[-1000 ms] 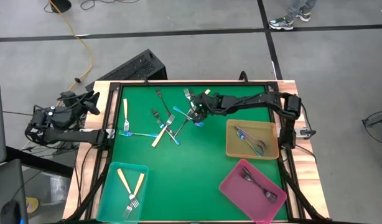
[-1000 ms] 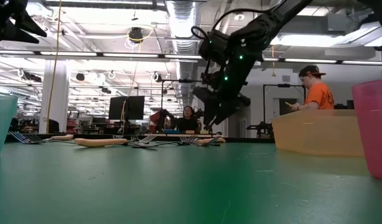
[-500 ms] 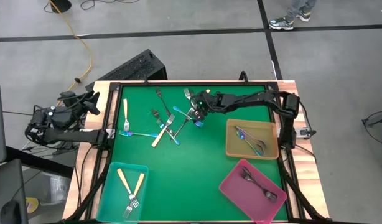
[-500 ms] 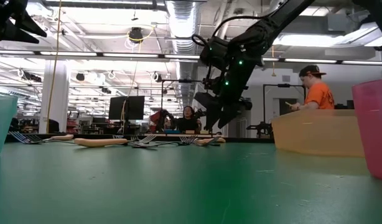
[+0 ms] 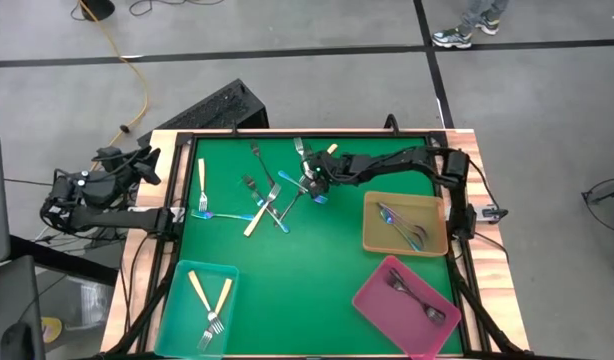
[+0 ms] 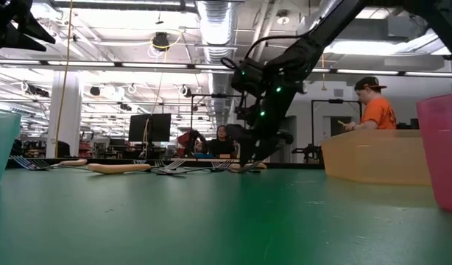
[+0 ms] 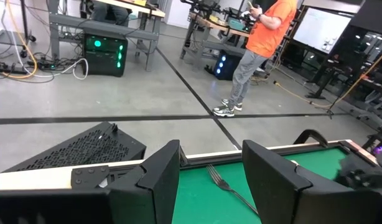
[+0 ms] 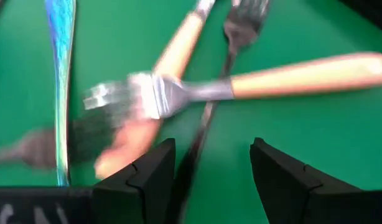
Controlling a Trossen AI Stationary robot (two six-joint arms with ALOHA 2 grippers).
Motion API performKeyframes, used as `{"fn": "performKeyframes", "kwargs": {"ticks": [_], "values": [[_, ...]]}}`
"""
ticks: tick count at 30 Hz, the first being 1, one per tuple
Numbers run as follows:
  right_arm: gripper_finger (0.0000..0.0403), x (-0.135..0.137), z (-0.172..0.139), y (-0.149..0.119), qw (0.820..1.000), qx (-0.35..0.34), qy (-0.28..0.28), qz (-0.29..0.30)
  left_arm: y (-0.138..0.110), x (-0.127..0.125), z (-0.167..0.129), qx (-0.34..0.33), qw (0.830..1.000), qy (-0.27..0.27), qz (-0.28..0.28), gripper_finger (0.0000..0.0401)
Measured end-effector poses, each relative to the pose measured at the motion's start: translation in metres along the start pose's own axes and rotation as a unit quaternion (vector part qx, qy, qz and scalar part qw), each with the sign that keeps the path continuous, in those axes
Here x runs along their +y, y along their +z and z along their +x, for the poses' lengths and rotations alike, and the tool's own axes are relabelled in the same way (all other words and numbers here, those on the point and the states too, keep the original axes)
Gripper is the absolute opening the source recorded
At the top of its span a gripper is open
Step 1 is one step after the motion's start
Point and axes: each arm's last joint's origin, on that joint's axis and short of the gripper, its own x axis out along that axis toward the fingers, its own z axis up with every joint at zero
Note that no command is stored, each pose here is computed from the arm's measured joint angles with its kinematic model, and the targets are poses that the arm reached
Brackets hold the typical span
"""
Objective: Sort silverware by color (type)
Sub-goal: Put the black fork into the pink bin
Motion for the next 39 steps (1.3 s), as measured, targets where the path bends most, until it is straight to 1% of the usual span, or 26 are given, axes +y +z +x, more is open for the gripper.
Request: {"fn": "performKeyframes", "kwargs": {"ticks": [6, 9, 12, 19, 24, 32, 39], "values": [[0.0226, -0.004, 0.003, -0.002, 1.0, 0.012, -0.005, 0.001, 0.0, 0.0, 0.0, 0.0, 1.0, 0.0, 0.0, 0.0158], [0.0218, -0.004, 0.003, -0.002, 1.0, 0.013, -0.005, 0.001, 0.0, 0.0, 0.0, 0.0, 1.0, 0.0, 0.0, 0.0158], [0.0195, -0.004, 0.003, -0.003, 1.0, 0.018, -0.003, 0.0, 0.0, 0.0, 0.0, 0.0, 1.0, 0.0, 0.0, 0.0158], [0.0105, -0.004, 0.003, -0.006, 1.0, 0.029, 0.001, -0.005, 0.0, 0.0, 0.0, 0.0, 1.0, 0.0, 0.0, 0.0158], [0.006, 0.0, 0.002, -0.007, 0.999, 0.034, 0.009, -0.01, 0.0, 0.0, 0.0, 0.0, 1.0, 0.0, 0.0, 0.0158], [0.0022, 0.012, -0.003, -0.013, 0.999, 0.033, 0.019, -0.025, 0.0, 0.0, 0.0, 0.0, 1.0, 0.0, 0.0, 0.0158], [0.0018, 0.026, -0.009, -0.02, 0.998, 0.033, 0.031, -0.042, 0.0, 0.0, 0.0, 0.0, 1.0, 0.0, 0.0, 0.0158]]}}
